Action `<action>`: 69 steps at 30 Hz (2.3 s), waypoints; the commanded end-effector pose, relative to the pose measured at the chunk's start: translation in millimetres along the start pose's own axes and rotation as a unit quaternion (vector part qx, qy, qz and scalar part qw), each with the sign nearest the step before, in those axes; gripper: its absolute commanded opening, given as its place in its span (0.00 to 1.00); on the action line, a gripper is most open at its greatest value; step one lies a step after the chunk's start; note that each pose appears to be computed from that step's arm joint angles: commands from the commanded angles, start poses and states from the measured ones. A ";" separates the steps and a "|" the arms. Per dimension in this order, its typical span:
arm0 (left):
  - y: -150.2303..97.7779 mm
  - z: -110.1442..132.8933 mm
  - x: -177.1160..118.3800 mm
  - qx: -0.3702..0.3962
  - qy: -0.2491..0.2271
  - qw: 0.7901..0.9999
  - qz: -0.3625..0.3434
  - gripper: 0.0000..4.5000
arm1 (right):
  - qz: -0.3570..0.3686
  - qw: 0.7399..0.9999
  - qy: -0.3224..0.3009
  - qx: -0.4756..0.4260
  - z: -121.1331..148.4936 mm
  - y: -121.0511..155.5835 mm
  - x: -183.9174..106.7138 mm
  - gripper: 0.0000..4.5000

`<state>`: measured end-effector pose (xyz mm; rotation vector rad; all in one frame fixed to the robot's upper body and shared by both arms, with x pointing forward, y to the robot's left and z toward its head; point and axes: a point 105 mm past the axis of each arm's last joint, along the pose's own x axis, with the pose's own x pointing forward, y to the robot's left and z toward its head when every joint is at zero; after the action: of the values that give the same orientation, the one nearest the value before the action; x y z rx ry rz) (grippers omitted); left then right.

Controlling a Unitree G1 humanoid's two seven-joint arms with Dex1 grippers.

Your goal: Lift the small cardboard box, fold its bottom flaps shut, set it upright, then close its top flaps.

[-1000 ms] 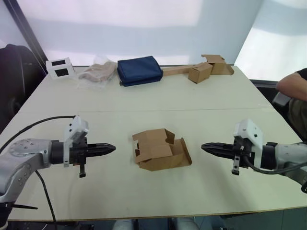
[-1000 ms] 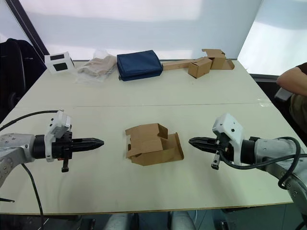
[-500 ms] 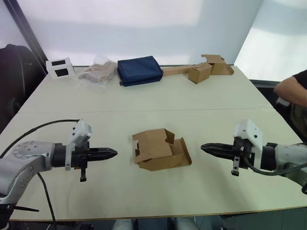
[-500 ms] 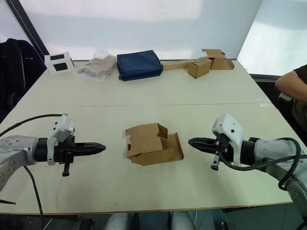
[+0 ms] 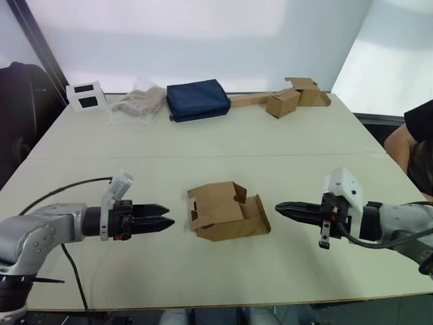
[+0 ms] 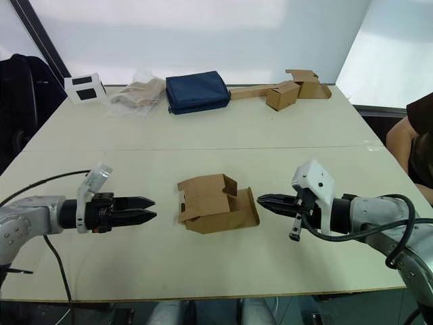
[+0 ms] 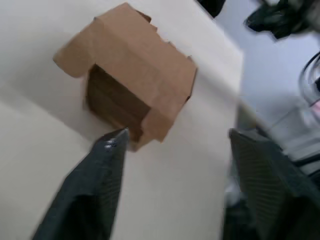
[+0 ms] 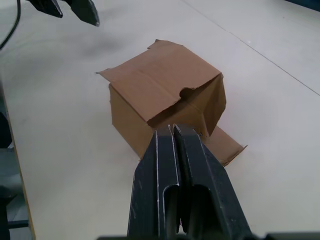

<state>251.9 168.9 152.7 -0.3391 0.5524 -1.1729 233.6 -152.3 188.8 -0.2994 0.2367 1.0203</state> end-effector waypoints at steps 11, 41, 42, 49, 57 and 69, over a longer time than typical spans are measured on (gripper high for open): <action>20.4 9.2 45.9 -0.231 -0.047 0.969 -0.075 1.00 | -0.023 1.000 -0.003 -0.011 3.5 16.5 -6.1 0.00; 21.0 20.7 107.7 -0.253 -0.049 0.957 -0.130 0.94 | -0.063 0.998 -0.003 -0.009 5.2 21.5 -7.9 0.00; 20.5 20.3 108.2 -0.253 -0.047 0.957 -0.132 0.89 | -0.063 0.998 -0.003 -0.009 5.3 21.7 -7.8 0.00; 20.2 17.8 105.4 -0.255 -0.045 0.957 -0.132 0.30 | -0.063 0.998 -0.004 -0.007 5.6 23.0 -7.4 0.00; -1.2 48.5 83.1 -0.170 -0.087 0.971 -0.146 0.00 | -0.077 0.997 -0.028 -0.008 11.9 15.8 -6.0 0.00; -18.0 76.6 77.2 0.249 -0.091 0.961 -0.081 0.00 | -0.210 0.963 -0.169 0.008 49.3 -43.3 11.9 0.00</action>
<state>300.6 89.8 193.0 -0.1779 0.1656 -1.3608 272.3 -144.7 227.0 -0.1415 -0.0688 0.6821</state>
